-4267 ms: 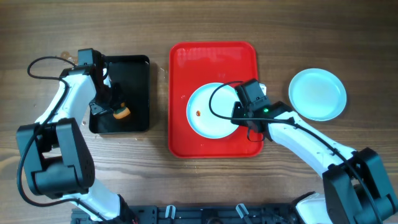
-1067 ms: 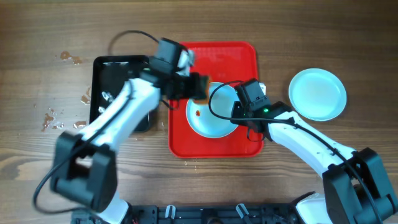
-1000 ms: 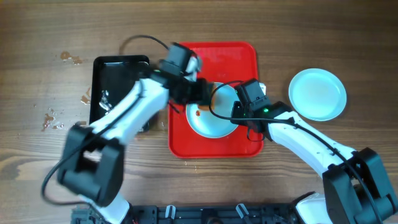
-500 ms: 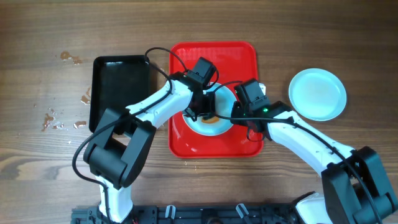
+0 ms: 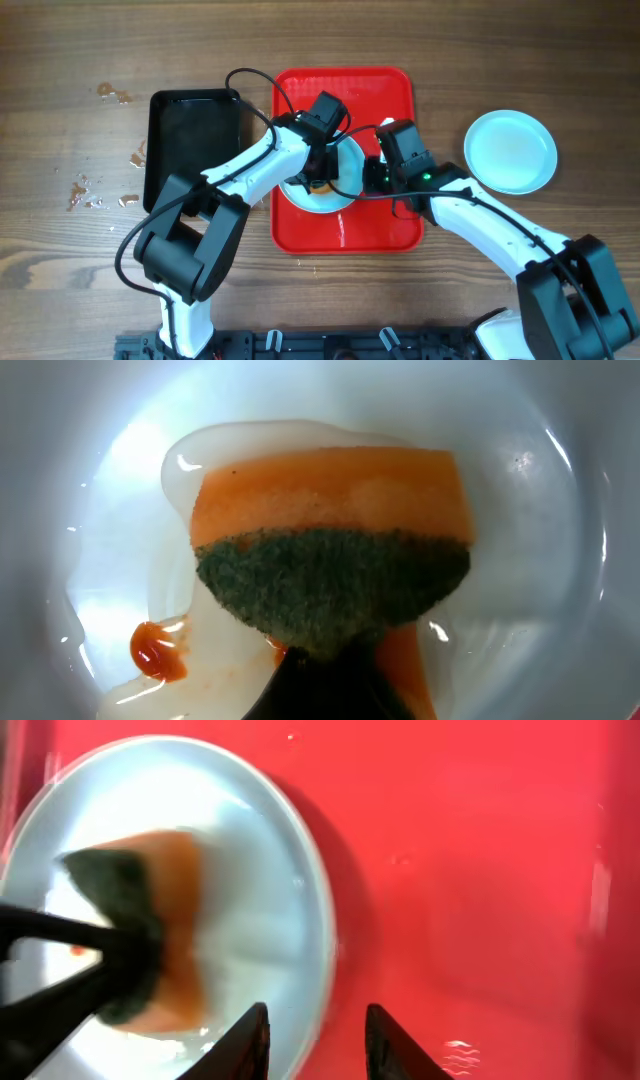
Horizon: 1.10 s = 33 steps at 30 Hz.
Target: Clean dirty plates on tray and stack at the side
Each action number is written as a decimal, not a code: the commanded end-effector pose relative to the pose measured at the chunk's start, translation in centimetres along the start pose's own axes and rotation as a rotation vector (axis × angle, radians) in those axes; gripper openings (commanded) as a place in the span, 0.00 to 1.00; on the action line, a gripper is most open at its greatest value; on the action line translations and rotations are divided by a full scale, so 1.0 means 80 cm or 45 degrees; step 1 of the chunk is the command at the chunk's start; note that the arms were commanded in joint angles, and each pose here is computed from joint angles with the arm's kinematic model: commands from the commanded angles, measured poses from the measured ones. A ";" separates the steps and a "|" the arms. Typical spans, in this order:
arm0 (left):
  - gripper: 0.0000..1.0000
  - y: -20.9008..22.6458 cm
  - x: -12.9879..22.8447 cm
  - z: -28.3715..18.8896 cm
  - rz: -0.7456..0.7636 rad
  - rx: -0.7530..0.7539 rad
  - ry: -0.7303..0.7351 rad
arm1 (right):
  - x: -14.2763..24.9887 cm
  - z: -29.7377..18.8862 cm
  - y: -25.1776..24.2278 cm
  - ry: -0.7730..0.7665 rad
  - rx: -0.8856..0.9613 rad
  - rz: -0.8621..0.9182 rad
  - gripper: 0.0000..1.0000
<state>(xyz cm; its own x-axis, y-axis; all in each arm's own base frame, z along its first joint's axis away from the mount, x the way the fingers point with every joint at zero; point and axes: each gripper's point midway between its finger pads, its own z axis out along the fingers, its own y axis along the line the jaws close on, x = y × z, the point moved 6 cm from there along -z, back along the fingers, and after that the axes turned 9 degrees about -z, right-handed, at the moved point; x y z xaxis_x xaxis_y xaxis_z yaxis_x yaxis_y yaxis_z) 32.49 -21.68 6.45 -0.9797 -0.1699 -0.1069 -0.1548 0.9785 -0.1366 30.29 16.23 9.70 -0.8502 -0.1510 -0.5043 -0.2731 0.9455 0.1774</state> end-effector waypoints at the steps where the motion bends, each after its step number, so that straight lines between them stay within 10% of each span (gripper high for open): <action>1: 0.04 0.033 0.015 0.044 -0.033 -0.154 0.075 | -0.003 0.017 0.006 0.011 -0.048 -0.021 0.32; 11: 0.04 0.031 0.016 0.044 -0.034 -0.134 0.092 | 0.014 0.056 -0.029 0.111 -0.003 0.194 0.04; 33: 0.04 0.107 -0.013 0.027 -0.195 -0.352 0.094 | 0.045 0.047 -0.071 0.195 0.388 0.469 0.04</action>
<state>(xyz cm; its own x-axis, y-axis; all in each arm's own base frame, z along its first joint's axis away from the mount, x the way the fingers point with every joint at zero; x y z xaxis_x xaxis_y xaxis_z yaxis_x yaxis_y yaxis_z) 33.02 -17.67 6.43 -0.9630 -0.2687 -0.0194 -0.2656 0.9590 -0.0986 31.13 15.59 5.86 -0.9411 0.1150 -0.3179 0.0244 0.9610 0.2754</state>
